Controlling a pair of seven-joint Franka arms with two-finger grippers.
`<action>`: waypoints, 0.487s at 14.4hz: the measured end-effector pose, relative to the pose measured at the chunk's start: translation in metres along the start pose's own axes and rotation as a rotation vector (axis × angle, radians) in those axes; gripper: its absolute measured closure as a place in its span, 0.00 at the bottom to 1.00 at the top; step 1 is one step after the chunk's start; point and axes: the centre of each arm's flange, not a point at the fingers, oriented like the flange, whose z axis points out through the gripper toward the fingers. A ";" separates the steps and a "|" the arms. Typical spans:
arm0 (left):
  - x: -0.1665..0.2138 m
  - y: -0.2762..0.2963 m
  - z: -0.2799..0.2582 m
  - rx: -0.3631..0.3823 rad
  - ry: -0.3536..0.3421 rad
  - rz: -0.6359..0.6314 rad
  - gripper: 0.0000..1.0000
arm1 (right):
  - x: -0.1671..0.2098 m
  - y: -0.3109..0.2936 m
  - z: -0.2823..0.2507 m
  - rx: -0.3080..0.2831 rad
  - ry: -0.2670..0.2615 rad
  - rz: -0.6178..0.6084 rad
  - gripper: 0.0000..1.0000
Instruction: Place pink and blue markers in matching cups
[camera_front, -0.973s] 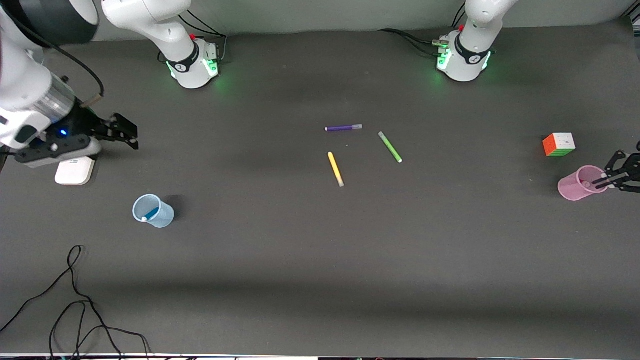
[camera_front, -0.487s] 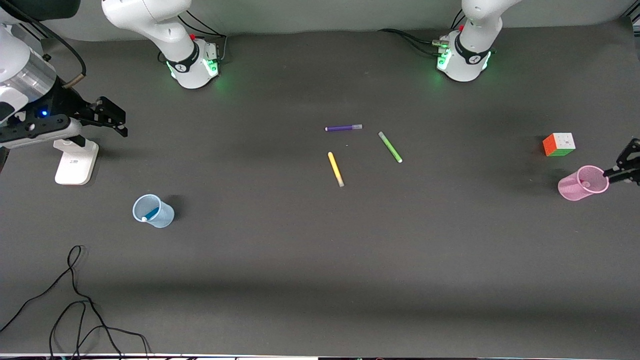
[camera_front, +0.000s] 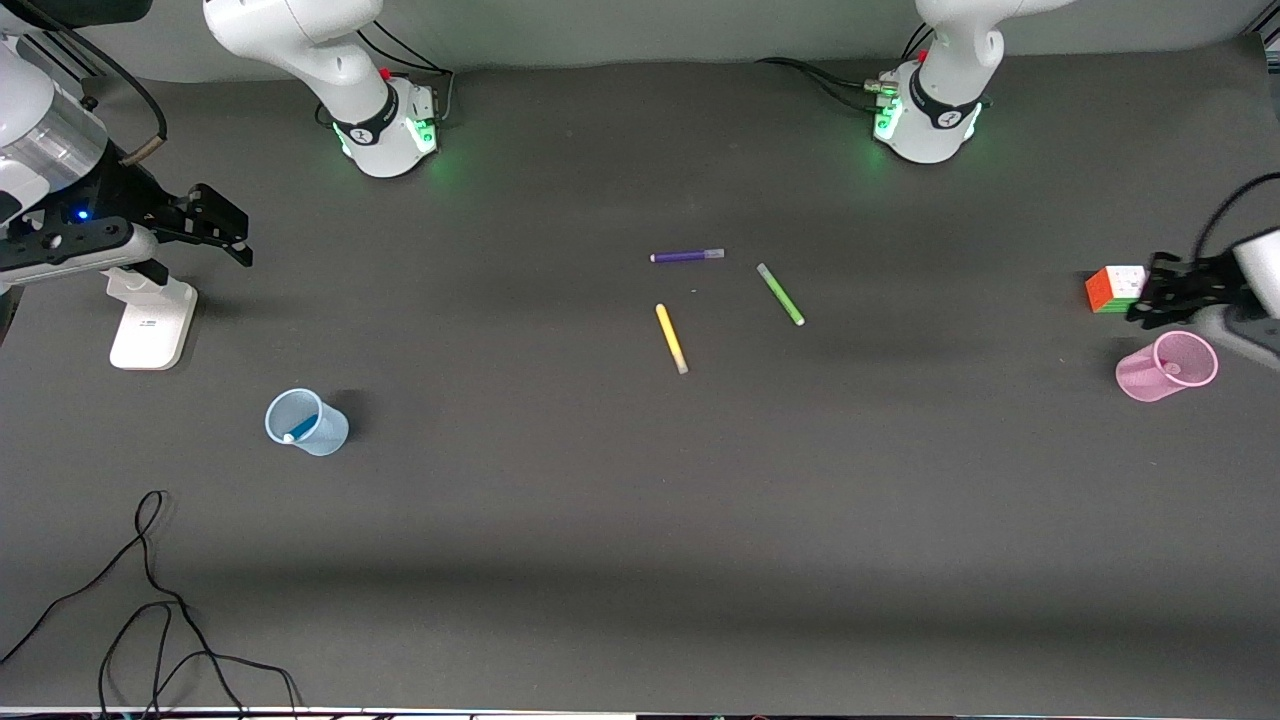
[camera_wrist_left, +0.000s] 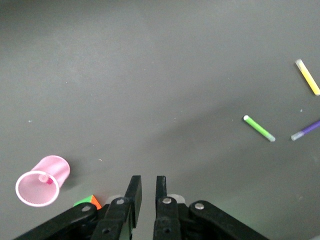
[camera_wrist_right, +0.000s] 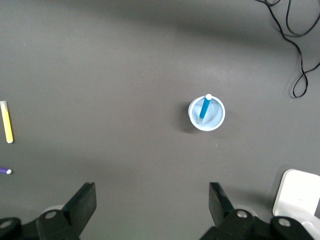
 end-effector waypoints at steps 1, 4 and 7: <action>0.006 0.017 0.001 0.012 -0.011 -0.048 0.80 | -0.003 0.001 -0.003 0.001 -0.011 0.003 0.00; 0.020 0.060 0.009 0.024 -0.044 -0.185 0.70 | -0.007 0.006 -0.006 0.003 -0.029 0.022 0.00; 0.020 0.071 0.013 0.028 -0.074 -0.229 0.46 | -0.013 0.025 -0.005 0.010 -0.065 0.064 0.00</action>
